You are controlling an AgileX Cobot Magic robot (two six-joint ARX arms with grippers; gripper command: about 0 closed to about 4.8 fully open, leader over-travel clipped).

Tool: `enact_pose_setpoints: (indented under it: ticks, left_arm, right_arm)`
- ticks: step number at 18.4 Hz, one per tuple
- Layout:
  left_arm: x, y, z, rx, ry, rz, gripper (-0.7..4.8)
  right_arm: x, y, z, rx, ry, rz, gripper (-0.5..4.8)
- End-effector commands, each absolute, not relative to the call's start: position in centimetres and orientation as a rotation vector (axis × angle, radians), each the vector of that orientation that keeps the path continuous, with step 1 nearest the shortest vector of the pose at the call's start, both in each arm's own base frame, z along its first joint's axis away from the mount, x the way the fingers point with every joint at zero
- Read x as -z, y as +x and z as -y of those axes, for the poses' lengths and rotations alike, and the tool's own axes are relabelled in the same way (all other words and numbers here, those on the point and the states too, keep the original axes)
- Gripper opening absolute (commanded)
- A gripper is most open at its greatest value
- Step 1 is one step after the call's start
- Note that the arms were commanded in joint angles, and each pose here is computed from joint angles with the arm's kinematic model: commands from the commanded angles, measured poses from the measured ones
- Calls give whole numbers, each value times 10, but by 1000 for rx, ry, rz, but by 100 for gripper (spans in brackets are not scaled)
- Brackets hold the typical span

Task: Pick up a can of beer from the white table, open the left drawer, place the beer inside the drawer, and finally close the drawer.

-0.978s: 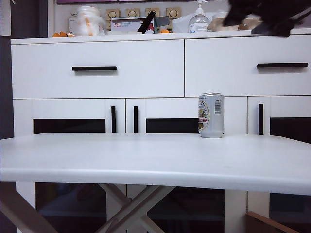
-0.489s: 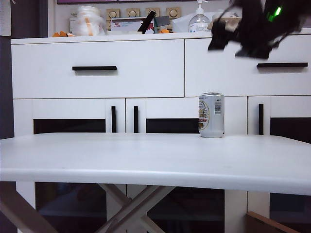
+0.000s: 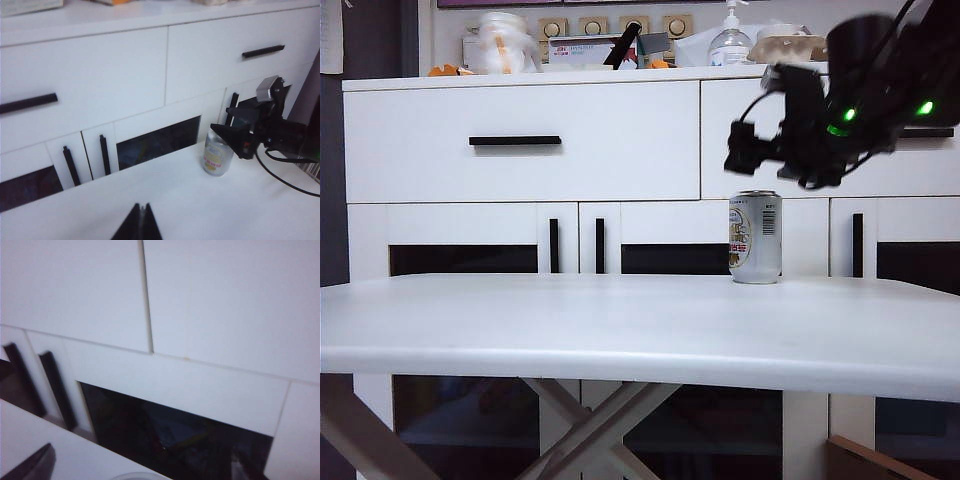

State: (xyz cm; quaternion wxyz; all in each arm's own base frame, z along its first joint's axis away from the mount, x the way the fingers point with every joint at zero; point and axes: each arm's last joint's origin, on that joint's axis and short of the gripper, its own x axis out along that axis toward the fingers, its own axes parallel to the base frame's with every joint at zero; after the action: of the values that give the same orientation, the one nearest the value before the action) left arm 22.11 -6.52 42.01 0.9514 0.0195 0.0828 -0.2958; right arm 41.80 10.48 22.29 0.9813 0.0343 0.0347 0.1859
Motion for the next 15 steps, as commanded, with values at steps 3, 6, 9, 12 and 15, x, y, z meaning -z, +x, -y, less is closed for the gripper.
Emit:
enact_pose_setpoints:
  ticks: [3, 6, 9, 12, 15]
  left_arm:
    - [-421, 222, 65, 605, 40, -161, -5]
    - [-419, 224, 66, 605, 40, -169, -5]
    - [-418, 226, 66, 605, 40, -172, -5]
    - [-418, 227, 67, 605, 40, -172, -5]
    - [-418, 227, 67, 606, 40, -174, -5]
  right_arm:
    - [-221, 427, -107, -342, 68, -45, 479]
    - [-213, 430, -107, -342, 67, -61, 479]
    - [-201, 433, -108, -341, 65, -90, 479]
    - [-191, 435, -108, -340, 64, -117, 479]
    - [-181, 436, -109, -339, 66, -143, 479]
